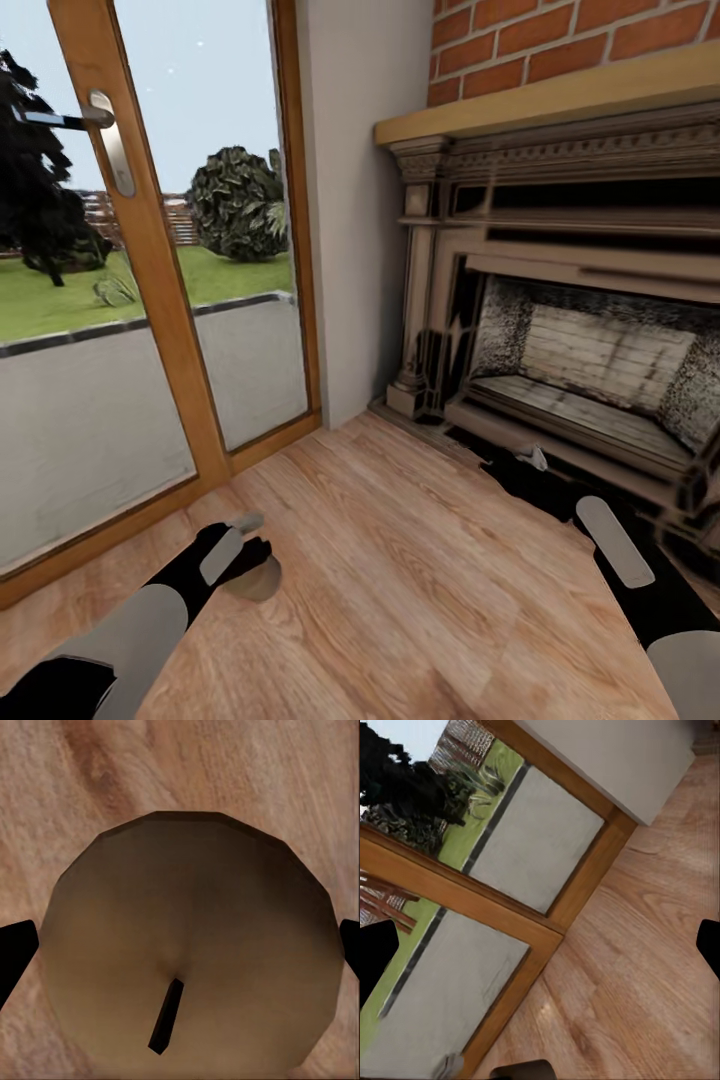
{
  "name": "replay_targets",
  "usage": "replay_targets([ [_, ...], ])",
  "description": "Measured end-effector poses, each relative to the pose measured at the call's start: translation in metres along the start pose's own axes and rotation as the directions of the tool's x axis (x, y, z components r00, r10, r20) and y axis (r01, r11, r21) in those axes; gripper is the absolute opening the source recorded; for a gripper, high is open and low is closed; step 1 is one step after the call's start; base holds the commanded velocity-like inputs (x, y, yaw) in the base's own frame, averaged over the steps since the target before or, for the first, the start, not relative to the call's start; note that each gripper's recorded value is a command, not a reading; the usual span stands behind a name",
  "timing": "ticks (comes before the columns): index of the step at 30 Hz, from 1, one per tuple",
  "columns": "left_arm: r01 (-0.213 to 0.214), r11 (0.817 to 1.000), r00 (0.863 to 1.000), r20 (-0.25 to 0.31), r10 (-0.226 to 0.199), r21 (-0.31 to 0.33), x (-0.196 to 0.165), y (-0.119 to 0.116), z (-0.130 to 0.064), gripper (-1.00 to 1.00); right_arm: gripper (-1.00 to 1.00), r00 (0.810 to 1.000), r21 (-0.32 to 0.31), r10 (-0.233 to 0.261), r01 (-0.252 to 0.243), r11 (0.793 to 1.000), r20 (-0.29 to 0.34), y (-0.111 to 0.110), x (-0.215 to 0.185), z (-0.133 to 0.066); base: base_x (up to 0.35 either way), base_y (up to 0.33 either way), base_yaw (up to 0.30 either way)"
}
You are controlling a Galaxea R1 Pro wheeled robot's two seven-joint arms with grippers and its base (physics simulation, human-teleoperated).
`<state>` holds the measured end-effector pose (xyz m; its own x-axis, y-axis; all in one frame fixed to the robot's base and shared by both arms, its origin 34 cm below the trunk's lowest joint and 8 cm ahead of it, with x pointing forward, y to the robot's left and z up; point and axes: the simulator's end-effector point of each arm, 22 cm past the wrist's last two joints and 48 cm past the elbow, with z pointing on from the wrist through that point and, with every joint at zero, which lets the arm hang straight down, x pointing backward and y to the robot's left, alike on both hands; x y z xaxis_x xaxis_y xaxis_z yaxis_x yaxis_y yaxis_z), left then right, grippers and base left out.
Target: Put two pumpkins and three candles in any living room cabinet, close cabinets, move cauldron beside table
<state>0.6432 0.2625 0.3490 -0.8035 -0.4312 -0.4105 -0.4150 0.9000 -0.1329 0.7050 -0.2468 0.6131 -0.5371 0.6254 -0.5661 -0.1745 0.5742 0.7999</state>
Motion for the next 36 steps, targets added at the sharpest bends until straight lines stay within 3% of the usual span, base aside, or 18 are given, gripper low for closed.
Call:
replay_targets([
  [4,-0.003,1.0,1.0,0.008,0.003,0.005,-0.005,-0.001,-0.007,-1.0,1.0,1.0,-0.01,-0.009,0.009,1.0,0.01,0.008,-0.005,-0.003,0.0,0.0,-0.248],
  [10,-0.025,1.0,0.999,-0.037,0.026,0.016,0.001,-0.003,-0.012,-1.0,1.0,1.0,-0.013,-0.012,0.012,1.0,0.014,0.011,-0.007,-0.005,0.0,0.0,-0.247],
  [15,-0.042,0.999,0.998,-0.043,0.043,0.031,-0.003,-0.009,-0.019,-1.0,1.0,1.0,-0.016,-0.015,0.015,1.0,0.016,0.014,-0.008,-0.006,0.0,0.0,-0.237],
  [36,-0.038,0.998,0.999,-0.026,0.039,0.048,-0.011,-0.014,-0.03,-1.0,1.0,0.999,-0.03,-0.024,0.025,0.999,0.03,0.025,-0.014,-0.01,0.0,0.0,-0.226],
])
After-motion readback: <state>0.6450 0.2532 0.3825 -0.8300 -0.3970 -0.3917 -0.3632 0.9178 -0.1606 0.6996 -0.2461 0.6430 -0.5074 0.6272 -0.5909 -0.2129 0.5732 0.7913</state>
